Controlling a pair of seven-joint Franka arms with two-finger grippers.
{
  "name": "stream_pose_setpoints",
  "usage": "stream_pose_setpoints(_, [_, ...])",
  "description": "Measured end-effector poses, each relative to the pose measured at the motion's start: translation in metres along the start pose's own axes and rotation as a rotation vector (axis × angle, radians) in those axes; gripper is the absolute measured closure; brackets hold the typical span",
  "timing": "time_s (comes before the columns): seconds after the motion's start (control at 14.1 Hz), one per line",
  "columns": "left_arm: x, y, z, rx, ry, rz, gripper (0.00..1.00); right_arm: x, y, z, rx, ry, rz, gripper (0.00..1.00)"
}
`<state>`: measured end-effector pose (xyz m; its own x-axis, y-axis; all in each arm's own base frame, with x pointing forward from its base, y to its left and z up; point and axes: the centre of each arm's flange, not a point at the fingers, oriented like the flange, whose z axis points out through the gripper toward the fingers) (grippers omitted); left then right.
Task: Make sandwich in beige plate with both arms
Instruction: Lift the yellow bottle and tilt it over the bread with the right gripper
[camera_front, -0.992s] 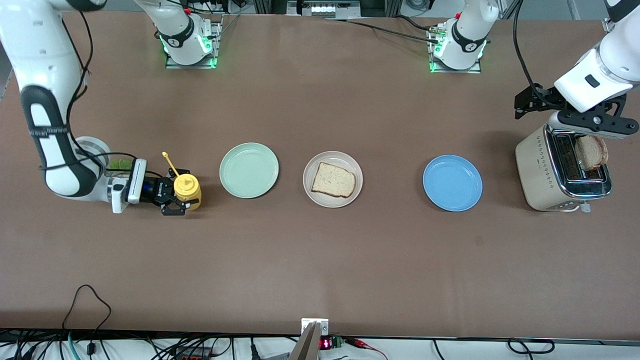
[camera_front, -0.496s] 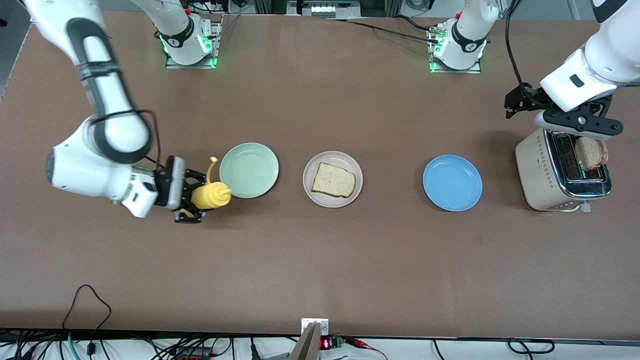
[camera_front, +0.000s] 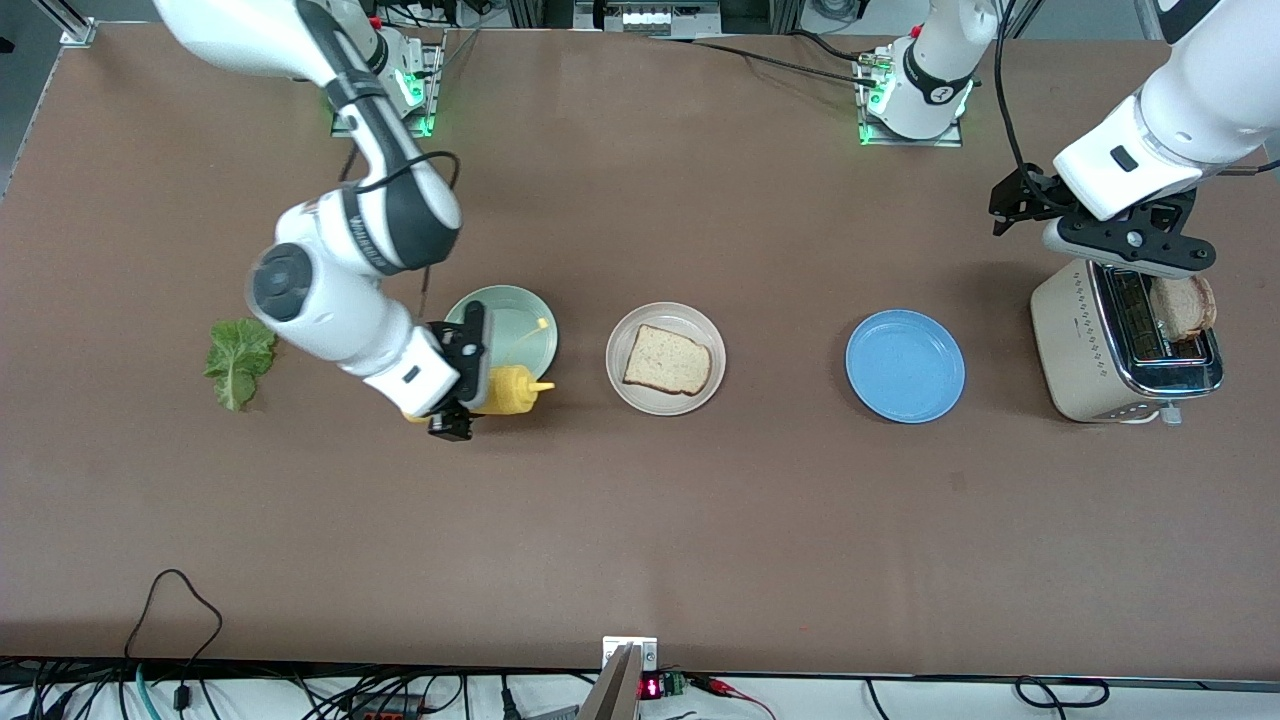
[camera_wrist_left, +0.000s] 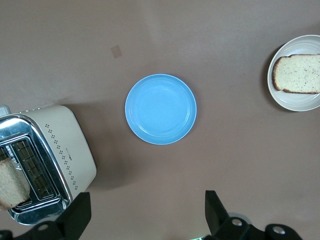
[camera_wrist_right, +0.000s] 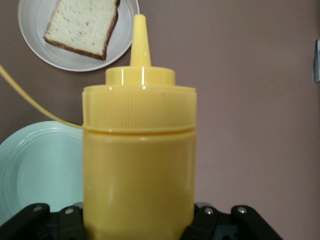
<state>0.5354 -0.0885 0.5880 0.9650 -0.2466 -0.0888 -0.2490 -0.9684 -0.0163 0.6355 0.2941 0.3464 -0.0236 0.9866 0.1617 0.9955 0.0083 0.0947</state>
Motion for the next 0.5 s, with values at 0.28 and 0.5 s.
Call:
stream_pose_setpoints(0.28, [0.001,0.001,-0.001,0.001,0.005,0.001,0.0,0.074,-0.035,0.027,-0.091,-0.191,-0.013,0.59])
stream_pose_setpoints(0.5, [0.001,0.006,-0.003,0.002,0.01,0.011,0.0,0.124,-0.073,0.06,-0.173,-0.308,-0.042,0.59])
